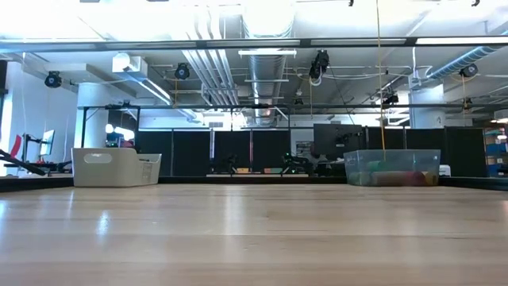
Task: Sort blocks
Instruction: Put the purple rectangular block into the white bin
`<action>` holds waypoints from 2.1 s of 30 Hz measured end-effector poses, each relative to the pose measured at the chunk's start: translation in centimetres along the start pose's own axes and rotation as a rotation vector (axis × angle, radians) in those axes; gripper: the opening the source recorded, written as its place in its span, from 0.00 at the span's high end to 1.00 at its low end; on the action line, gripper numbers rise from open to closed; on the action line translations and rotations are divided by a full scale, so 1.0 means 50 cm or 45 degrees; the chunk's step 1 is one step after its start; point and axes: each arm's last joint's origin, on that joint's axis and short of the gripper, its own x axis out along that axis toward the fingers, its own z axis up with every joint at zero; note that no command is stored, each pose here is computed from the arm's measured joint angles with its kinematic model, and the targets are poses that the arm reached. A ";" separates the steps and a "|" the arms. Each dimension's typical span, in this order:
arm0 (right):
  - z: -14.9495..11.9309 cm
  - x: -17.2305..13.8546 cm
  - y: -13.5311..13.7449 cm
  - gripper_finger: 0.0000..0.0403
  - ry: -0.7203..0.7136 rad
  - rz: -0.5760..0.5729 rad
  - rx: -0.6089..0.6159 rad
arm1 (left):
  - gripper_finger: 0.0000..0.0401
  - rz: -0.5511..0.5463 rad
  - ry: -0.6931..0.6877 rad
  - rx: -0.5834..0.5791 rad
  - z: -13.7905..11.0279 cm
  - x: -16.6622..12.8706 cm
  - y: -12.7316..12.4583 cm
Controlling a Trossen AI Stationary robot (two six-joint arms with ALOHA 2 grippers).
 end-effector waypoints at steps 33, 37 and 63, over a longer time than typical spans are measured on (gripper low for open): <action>-0.098 0.023 0.061 0.27 0.128 0.023 0.215 | 0.75 0.043 -0.113 -0.065 -0.014 0.047 0.038; -0.129 0.020 0.092 0.29 0.169 0.048 0.144 | 0.91 0.016 -0.097 -0.033 -0.017 0.045 0.034; -0.363 0.038 0.237 0.29 0.834 -0.078 0.304 | 0.47 -0.107 -0.181 0.045 -0.026 0.014 0.025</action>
